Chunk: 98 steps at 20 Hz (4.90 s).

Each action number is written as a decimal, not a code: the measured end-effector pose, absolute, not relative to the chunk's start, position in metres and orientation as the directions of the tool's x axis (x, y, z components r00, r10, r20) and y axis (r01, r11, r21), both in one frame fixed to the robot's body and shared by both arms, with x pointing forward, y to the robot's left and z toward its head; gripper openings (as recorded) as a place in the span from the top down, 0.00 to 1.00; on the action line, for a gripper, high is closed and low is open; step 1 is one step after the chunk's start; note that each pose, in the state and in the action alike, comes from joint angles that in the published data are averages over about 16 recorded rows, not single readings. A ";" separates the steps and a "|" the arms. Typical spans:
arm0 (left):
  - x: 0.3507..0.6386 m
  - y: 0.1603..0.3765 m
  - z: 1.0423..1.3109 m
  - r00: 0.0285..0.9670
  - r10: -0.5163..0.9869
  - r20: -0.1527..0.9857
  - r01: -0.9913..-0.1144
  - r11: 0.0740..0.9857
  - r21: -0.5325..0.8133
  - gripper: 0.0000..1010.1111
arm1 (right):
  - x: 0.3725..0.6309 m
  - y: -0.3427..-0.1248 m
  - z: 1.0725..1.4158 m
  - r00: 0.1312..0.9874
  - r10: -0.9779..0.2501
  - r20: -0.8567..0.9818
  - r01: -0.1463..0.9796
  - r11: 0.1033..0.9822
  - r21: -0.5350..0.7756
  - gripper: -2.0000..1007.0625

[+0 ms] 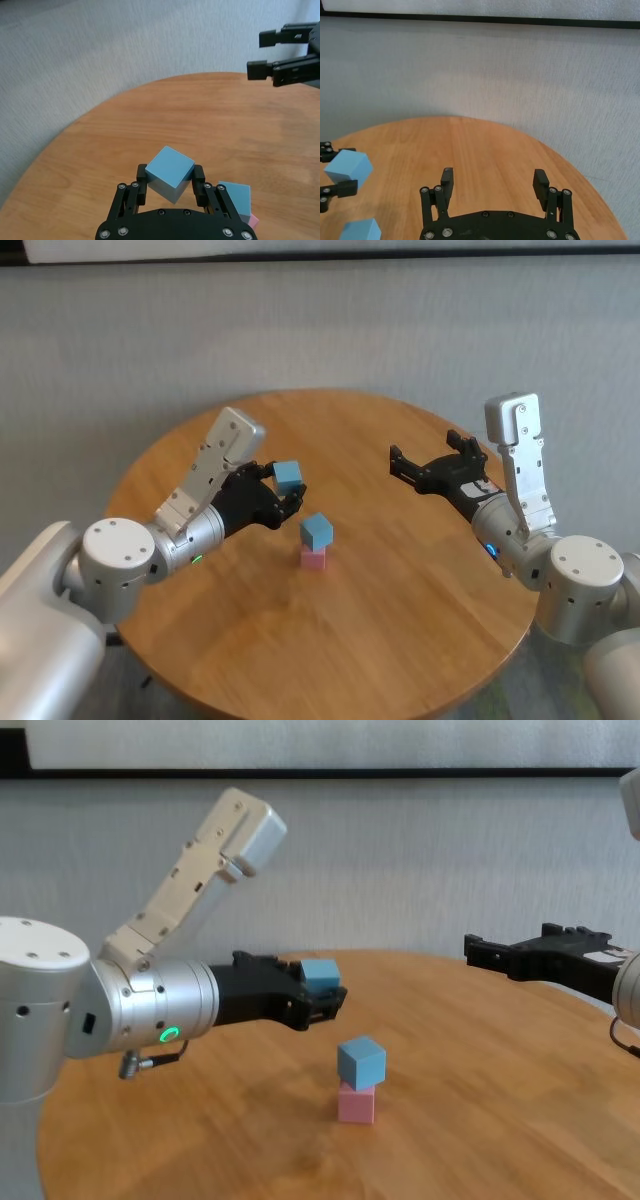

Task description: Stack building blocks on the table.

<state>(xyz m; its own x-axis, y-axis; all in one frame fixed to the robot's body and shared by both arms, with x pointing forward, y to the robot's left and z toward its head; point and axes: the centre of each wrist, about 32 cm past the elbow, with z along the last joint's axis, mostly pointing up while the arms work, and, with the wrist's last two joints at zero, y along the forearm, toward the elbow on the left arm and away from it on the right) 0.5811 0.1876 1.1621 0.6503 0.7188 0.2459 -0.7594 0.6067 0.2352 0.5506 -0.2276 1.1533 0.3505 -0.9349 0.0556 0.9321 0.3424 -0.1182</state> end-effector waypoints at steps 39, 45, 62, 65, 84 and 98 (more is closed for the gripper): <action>0.561 0.179 1.152 0.748 0.647 0.150 -0.662 0.710 0.240 0.45 | 0.551 -0.228 1.153 0.350 -0.935 0.056 0.932 0.342 -0.118 0.00; 0.562 0.181 1.150 0.738 0.659 0.145 -0.673 0.700 0.240 0.45 | 0.551 -0.228 1.153 0.350 -0.935 0.056 0.932 0.342 -0.118 0.00; 0.562 0.183 1.146 0.726 0.674 0.137 -0.684 0.686 0.248 0.45 | 0.551 -0.228 1.153 0.350 -0.935 0.056 0.932 0.342 -0.118 0.00; 0.563 0.182 1.146 0.726 0.674 0.135 -0.683 0.686 0.250 0.45 | 0.551 -0.228 1.153 0.350 -0.935 0.056 0.932 0.342 -0.118 0.00; 0.566 0.181 1.141 0.727 0.675 0.126 -0.681 0.685 0.258 0.45 | 0.551 -0.228 1.153 0.350 -0.935 0.056 0.932 0.342 -0.118 0.00; 0.564 0.179 1.145 0.722 0.678 0.137 -0.688 0.683 0.247 0.23 | 0.551 -0.228 1.153 0.350 -0.935 0.056 0.932 0.342 -0.118 0.00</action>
<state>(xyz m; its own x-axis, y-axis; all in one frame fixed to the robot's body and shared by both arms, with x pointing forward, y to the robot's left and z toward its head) 0.5644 0.1793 1.1452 0.7219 0.6782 0.1371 -0.6880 0.6825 0.2466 0.5506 -0.2276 1.1533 0.3505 -0.9349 0.0556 0.9321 0.3424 -0.1182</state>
